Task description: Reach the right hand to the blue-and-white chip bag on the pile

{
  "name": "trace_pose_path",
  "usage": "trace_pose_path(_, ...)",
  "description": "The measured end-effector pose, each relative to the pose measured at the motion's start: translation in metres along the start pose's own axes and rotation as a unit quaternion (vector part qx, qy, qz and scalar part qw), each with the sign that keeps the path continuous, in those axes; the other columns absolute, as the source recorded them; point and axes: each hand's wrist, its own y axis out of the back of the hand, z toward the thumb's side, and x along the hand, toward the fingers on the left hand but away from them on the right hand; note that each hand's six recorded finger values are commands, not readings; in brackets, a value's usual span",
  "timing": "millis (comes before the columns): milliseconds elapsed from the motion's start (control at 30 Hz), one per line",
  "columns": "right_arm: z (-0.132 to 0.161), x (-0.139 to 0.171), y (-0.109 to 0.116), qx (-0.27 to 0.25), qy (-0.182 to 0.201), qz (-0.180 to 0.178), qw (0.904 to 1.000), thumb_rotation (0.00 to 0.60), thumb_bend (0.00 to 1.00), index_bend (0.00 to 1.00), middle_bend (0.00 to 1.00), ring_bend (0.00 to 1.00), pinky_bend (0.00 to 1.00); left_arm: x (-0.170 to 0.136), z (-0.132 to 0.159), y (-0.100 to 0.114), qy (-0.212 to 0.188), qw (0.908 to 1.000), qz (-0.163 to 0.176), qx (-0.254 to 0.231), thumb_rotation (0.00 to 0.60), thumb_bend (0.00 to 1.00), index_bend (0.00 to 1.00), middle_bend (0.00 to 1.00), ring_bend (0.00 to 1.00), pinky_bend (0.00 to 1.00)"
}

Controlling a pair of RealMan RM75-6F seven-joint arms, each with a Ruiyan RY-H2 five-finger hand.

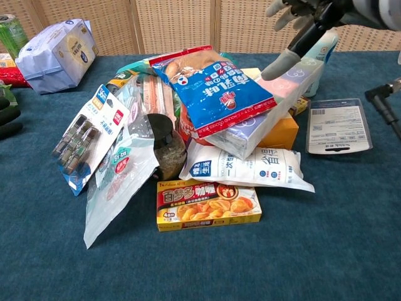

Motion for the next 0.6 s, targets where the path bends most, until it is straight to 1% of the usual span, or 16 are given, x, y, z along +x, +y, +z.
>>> trace_pose_path(133, 0.014, -0.002, -0.015, -0.001, 0.005, 0.01, 0.9999, 0.6, 0.0, 0.0, 0.0, 0.0, 0.0, 0.0, 0.001, -0.001, -0.001, 1.0, -0.002, 0.001, 0.6, 0.0, 0.14, 0.0, 0.0, 0.0)
trace_pose_path(233, 0.022, -0.007, -0.021, 0.003, 0.006, 0.011, 0.9999, 0.6, 0.0, 0.0, 0.0, 0.0, 0.0, 0.0, 0.001, -0.002, -0.003, 1.0, -0.002, 0.003, 0.6, 0.0, 0.14, 0.0, 0.0, 0.0)
trace_pose_path(467, 0.05, -0.011, -0.029, -0.005, 0.018, 0.02, 0.9996, 0.6, 0.0, 0.0, 0.0, 0.0, 0.0, 0.002, 0.0, -0.004, 0.001, 1.0, -0.005, 0.004, 0.6, 0.0, 0.15, 0.0, 0.0, 0.0)
trace_pose_path(600, 0.056, -0.015, -0.036, -0.002, 0.014, 0.027, 0.9995, 0.6, 0.0, 0.0, 0.0, 0.0, 0.0, 0.001, 0.001, -0.004, -0.001, 1.0, -0.005, 0.005, 0.6, 0.0, 0.15, 0.0, 0.0, 0.0)
